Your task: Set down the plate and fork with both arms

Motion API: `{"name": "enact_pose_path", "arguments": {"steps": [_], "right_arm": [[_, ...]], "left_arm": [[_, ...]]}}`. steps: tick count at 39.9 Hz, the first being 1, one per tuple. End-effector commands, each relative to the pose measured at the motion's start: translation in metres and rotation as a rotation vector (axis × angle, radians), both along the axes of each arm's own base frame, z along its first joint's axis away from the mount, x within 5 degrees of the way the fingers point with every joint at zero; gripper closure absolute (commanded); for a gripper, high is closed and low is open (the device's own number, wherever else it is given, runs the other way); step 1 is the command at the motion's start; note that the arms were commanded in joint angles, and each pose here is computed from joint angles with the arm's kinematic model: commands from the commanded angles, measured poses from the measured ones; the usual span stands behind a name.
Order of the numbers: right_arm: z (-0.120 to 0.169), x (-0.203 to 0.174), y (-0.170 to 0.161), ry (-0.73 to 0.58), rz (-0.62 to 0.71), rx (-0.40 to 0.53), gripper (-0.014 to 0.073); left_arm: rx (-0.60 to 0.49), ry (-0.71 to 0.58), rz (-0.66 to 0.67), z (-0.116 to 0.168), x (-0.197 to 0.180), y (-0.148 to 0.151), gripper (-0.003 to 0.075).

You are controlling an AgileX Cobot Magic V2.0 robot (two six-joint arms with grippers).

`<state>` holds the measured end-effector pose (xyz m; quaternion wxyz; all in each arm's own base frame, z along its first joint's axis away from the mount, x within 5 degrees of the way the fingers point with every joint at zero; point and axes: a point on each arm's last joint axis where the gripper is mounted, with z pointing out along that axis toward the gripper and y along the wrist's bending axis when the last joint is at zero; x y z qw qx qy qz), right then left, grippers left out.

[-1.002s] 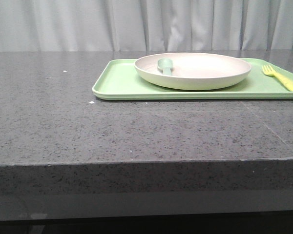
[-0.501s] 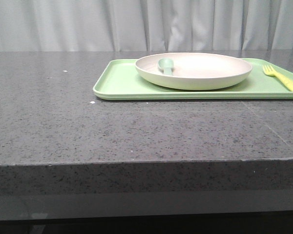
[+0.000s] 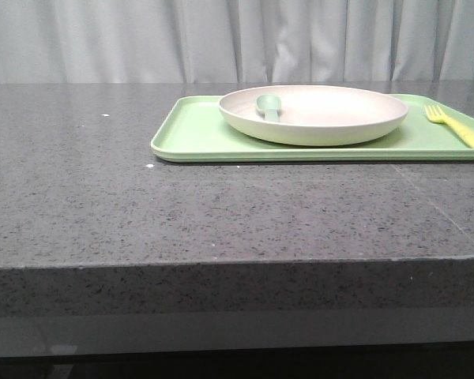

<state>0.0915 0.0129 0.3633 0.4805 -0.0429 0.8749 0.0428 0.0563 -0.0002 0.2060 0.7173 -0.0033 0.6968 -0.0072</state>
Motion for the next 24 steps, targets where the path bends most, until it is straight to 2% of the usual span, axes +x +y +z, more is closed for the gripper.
{"name": "enact_pose_path", "arguments": {"steps": [1, 7, 13, 18, 24], "right_arm": [[0.013, 0.002, 0.0, -0.096, 0.0, 0.003, 0.0662], [0.012, 0.001, 0.0, -0.102, 0.001, 0.001, 0.0662], [0.006, -0.012, -0.006, -0.165, -0.045, 0.002, 0.0662], [-0.017, -0.019, -0.01, -0.264, -0.084, 0.016, 0.0661], [-0.059, -0.025, -0.012, -0.415, -0.122, 0.026, 0.066]], "left_arm": [[-0.013, -0.105, -0.012, 0.008, -0.003, -0.001, 0.0738], [-0.013, -0.105, -0.012, 0.008, -0.003, -0.001, 0.0738], [-0.013, -0.105, -0.012, 0.008, -0.003, -0.001, 0.0738], [-0.013, -0.105, -0.012, 0.008, -0.003, -0.001, 0.0738], [-0.013, -0.105, -0.012, 0.008, -0.003, -0.001, 0.0738]]}}
